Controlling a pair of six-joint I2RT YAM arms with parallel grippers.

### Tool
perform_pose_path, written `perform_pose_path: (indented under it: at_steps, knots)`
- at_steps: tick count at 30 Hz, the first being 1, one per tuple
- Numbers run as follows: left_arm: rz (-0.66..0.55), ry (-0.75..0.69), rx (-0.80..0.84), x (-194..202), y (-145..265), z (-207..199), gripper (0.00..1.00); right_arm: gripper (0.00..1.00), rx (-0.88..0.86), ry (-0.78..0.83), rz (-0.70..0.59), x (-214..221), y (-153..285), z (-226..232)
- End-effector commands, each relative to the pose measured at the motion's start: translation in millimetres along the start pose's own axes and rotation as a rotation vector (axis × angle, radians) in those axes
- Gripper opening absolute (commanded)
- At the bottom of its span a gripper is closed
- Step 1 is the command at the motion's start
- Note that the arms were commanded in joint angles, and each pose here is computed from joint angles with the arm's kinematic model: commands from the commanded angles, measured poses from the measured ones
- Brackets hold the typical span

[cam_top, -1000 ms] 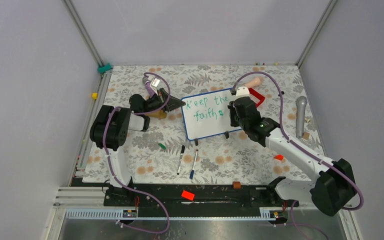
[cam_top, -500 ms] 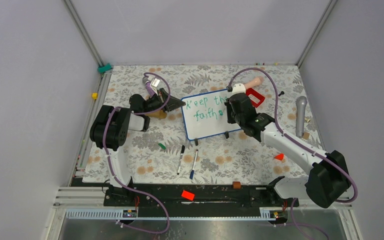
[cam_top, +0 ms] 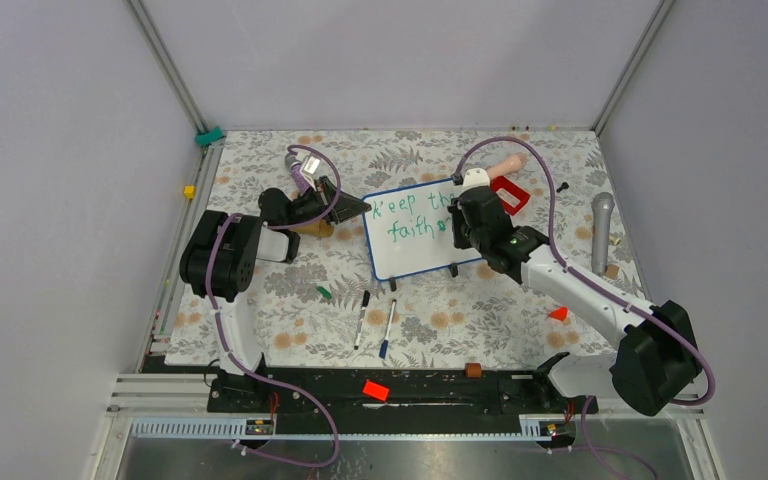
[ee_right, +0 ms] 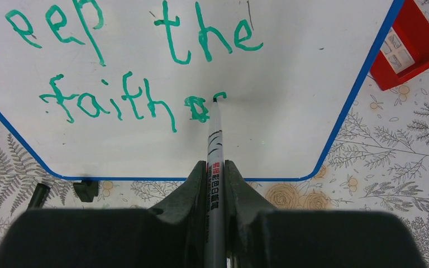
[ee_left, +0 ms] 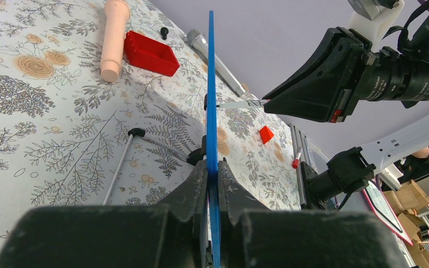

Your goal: Write a sentence on the whiteboard

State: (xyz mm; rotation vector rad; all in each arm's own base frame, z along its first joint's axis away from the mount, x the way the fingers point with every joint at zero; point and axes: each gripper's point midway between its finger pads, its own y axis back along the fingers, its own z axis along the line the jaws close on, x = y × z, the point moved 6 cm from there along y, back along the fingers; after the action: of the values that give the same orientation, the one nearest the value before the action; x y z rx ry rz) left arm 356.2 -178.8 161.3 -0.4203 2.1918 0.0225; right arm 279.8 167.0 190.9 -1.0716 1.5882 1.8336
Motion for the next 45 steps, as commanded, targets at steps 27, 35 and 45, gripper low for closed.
perform_pose_path:
  at_steps: [27,35,45]
  knots:
    - [0.046,-0.11,0.082,1.1,-3.3,-14.4,0.0,0.0,-0.024,-0.001,0.013,1.4,6.0,-3.0]
    - [0.047,-0.111,0.083,1.0,-3.4,-14.5,0.0,0.0,-0.035,-0.017,-0.065,-10.0,30.4,-10.7]
    - [0.047,-0.11,0.082,1.5,-3.1,-14.3,0.0,0.0,-0.01,-0.025,-0.053,-19.1,19.9,-15.1]
